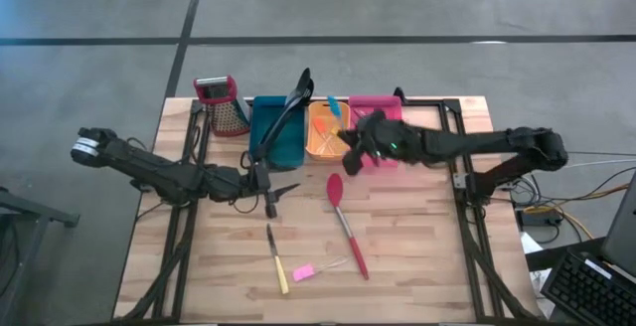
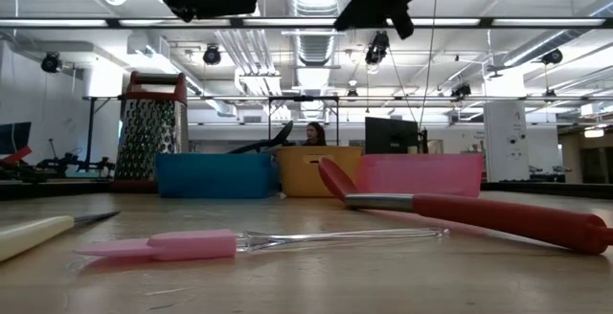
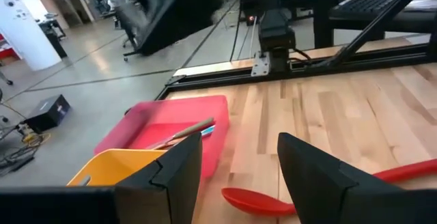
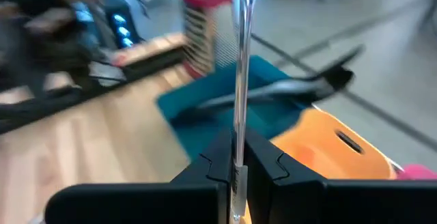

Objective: Pick & Place Kitchen Items
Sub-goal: Put the blue spatula into the yellow bin

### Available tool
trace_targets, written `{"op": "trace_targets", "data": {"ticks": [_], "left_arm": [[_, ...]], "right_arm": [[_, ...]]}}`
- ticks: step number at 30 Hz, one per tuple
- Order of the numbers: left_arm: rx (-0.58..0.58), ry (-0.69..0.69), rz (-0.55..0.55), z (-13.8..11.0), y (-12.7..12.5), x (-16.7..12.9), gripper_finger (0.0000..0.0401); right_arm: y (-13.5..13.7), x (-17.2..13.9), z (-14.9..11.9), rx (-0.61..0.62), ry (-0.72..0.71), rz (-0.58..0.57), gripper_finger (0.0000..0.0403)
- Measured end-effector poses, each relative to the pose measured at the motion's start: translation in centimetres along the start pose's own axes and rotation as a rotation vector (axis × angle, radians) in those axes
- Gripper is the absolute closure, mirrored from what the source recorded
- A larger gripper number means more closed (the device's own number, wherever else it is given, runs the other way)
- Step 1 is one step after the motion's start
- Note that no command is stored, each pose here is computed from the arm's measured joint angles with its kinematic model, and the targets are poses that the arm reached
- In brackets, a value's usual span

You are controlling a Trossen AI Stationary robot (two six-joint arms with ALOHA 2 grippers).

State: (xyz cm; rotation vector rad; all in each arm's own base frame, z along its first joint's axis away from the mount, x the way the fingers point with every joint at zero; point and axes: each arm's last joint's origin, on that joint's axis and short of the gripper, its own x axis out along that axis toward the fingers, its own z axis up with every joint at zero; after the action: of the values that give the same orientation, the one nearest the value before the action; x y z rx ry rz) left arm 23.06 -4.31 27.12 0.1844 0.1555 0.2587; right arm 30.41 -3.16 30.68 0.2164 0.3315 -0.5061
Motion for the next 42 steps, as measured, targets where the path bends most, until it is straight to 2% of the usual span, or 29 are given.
{"op": "trace_targets", "data": {"ticks": [5, 14, 22, 26, 31, 39, 42], "left_arm": [[-0.013, -0.036, -0.027, 0.8, -0.3, -0.8, 0.0206], [-0.033, -0.092, -0.088, 1.8, -1.0, -2.4, 0.0206], [0.007, -0.103, -0.136, 1.9, -1.8, -3.1, 0.0206], [0.008, -0.114, -0.149, 2.1, -2.0, -3.5, 0.0206], [0.008, -0.119, -0.162, 2.1, -2.1, -3.7, 0.0206], [0.008, -0.121, -0.165, 2.2, -2.2, -3.8, 0.0206], [0.008, -0.122, -0.165, 2.2, -2.2, -3.8, 0.0206]], "right_arm": [[-2.0, 2.5, 1.8, 0.042, 0.159, -0.08, 0.0392], [-4.7, 8.4, 3.4, 0.104, 0.399, -0.081, 0.0392], [-7.0, 13.1, 1.1, 0.167, 0.659, -0.163, 0.0391], [-7.5, 15.1, -0.9, 0.177, 0.748, -0.188, 0.0391], [-9.0, 17.4, -2.8, 0.26, 0.82, -0.168, 0.0391], [-10.0, 18.9, -5.2, 0.342, 0.983, -0.151, 0.0391], [-10.2, 19.1, -5.6, 0.345, 1.002, -0.151, 0.0392]]}}
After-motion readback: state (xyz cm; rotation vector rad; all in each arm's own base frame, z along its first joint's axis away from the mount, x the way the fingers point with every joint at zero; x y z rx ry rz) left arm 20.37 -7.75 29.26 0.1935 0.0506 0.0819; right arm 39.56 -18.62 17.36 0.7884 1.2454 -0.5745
